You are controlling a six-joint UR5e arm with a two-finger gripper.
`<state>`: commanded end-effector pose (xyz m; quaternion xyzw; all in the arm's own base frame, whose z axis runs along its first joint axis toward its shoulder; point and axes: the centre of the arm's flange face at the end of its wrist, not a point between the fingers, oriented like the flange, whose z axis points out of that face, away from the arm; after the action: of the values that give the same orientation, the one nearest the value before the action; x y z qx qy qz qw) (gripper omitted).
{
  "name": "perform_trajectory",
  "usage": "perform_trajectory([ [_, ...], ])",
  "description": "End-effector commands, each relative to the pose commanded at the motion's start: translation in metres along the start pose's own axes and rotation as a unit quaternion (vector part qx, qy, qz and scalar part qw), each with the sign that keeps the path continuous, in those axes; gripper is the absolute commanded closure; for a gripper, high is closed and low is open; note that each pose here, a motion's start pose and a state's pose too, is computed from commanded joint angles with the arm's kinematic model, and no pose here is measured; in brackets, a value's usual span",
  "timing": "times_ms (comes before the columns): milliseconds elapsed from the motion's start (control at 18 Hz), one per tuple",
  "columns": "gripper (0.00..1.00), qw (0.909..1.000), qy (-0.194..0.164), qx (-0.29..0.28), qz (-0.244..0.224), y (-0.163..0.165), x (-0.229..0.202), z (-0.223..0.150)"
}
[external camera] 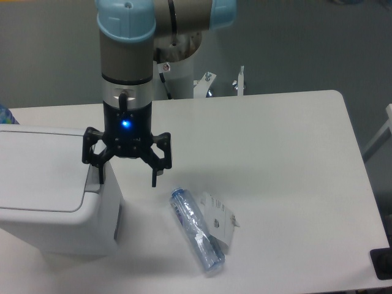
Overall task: Open the trash can
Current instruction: 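Lower the gripper fingers against the lid edge and push it open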
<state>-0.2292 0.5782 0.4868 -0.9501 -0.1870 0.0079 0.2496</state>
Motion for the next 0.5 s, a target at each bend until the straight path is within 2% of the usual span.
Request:
perform_trajectory([
  [500, 0.00, 1.0000, 0.001, -0.002, 0.002, 0.0011, 0.0028, 0.0015],
])
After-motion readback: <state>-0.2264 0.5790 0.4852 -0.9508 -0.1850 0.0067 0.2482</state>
